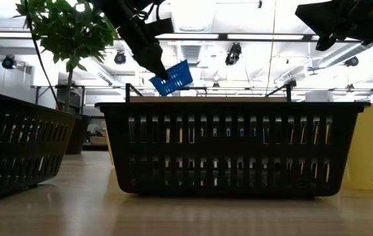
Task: Stack baskets on shelf by color
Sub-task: Put the left blue bin on the shelf
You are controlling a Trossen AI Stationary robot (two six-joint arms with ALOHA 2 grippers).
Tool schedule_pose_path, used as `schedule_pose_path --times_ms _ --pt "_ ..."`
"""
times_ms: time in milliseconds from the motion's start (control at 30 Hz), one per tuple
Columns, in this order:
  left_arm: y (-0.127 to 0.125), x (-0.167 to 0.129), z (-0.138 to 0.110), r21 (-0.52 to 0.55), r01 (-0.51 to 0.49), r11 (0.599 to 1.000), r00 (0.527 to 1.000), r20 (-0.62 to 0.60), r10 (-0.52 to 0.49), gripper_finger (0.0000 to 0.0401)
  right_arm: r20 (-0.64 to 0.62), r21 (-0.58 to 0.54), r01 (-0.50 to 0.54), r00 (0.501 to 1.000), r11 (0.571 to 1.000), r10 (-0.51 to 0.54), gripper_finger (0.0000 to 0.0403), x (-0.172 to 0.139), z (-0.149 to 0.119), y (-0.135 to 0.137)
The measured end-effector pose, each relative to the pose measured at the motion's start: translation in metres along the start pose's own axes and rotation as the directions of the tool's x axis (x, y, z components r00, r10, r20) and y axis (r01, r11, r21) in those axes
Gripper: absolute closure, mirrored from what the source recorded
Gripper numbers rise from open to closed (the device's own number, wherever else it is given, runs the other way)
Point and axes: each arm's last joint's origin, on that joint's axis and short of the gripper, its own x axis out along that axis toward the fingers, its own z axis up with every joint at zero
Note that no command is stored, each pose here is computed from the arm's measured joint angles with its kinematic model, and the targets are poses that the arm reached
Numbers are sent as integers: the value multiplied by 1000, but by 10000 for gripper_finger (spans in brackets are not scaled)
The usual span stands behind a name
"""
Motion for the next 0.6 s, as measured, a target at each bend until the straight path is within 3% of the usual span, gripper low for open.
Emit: schedule_pose_path --times_ms 600 --pt "2 -2 3 -5 -7 1000 1000 8 7 338 -7 -1 -1 1000 1000 1 360 0 -1 0"
